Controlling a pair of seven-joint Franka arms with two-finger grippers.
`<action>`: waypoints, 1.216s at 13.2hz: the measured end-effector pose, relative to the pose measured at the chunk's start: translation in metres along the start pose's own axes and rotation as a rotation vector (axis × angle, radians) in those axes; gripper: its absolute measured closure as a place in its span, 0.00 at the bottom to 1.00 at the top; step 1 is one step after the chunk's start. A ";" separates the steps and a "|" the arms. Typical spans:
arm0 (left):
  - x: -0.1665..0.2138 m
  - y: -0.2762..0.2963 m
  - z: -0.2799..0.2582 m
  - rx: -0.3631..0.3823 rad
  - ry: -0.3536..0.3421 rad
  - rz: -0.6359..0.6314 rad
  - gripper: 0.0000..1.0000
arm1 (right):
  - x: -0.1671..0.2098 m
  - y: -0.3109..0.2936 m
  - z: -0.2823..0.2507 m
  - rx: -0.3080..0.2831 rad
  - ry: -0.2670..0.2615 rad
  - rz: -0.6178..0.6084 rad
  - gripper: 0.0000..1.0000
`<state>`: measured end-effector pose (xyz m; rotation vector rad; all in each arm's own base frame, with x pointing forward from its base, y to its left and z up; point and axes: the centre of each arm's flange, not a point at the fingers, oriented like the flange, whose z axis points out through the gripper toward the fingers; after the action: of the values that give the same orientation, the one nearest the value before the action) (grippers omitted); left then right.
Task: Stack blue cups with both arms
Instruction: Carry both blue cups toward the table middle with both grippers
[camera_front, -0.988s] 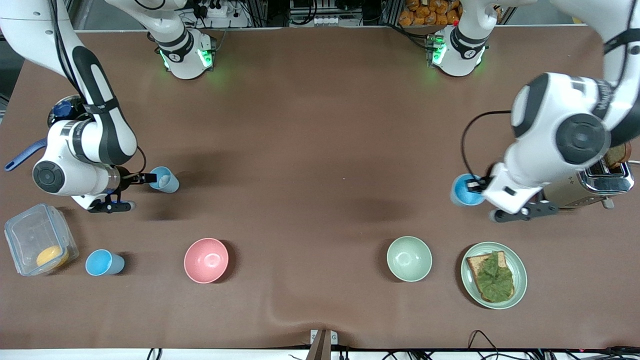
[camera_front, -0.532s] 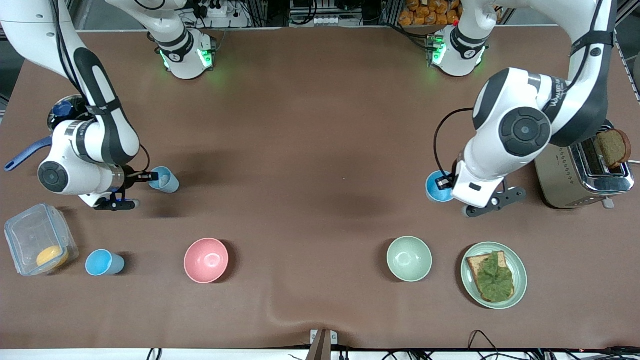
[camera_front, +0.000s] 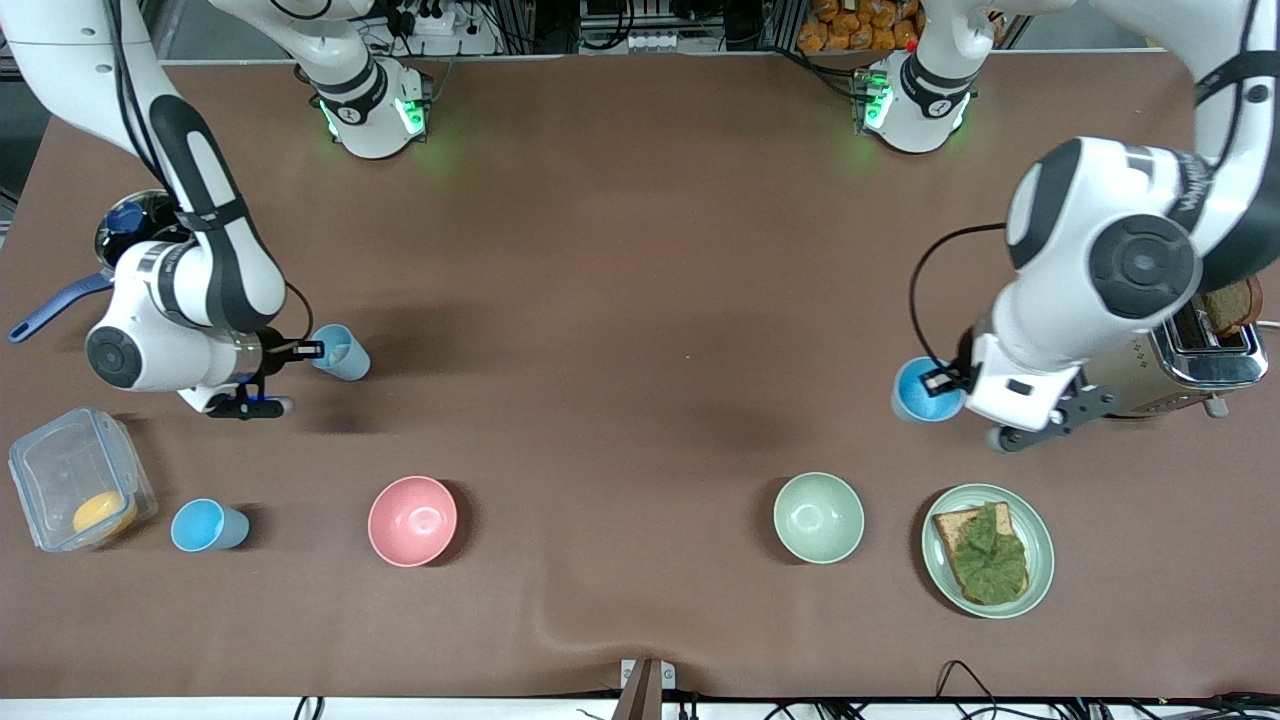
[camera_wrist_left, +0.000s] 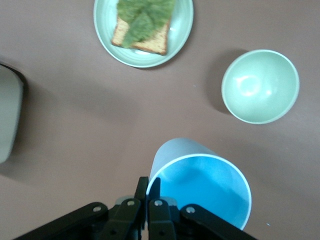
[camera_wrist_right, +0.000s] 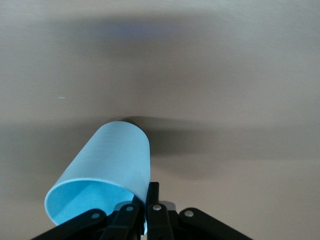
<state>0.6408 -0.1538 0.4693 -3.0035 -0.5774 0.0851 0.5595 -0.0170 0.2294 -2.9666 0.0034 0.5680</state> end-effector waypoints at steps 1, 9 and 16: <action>0.005 -0.006 0.002 0.001 -0.003 -0.006 0.97 | 0.002 -0.014 -0.006 0.011 -0.003 -0.002 0.97; -0.011 0.028 0.026 0.022 -0.030 -0.054 0.97 | -0.020 -0.311 -0.028 0.102 -0.016 0.263 0.97; -0.035 0.079 0.050 0.008 -0.017 -0.125 0.97 | -0.019 -0.445 0.038 0.085 0.004 0.358 0.97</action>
<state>0.6342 -0.2365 0.4139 -2.9529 -0.7626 0.1041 0.5392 0.4288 0.2534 -2.8968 0.5530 0.5821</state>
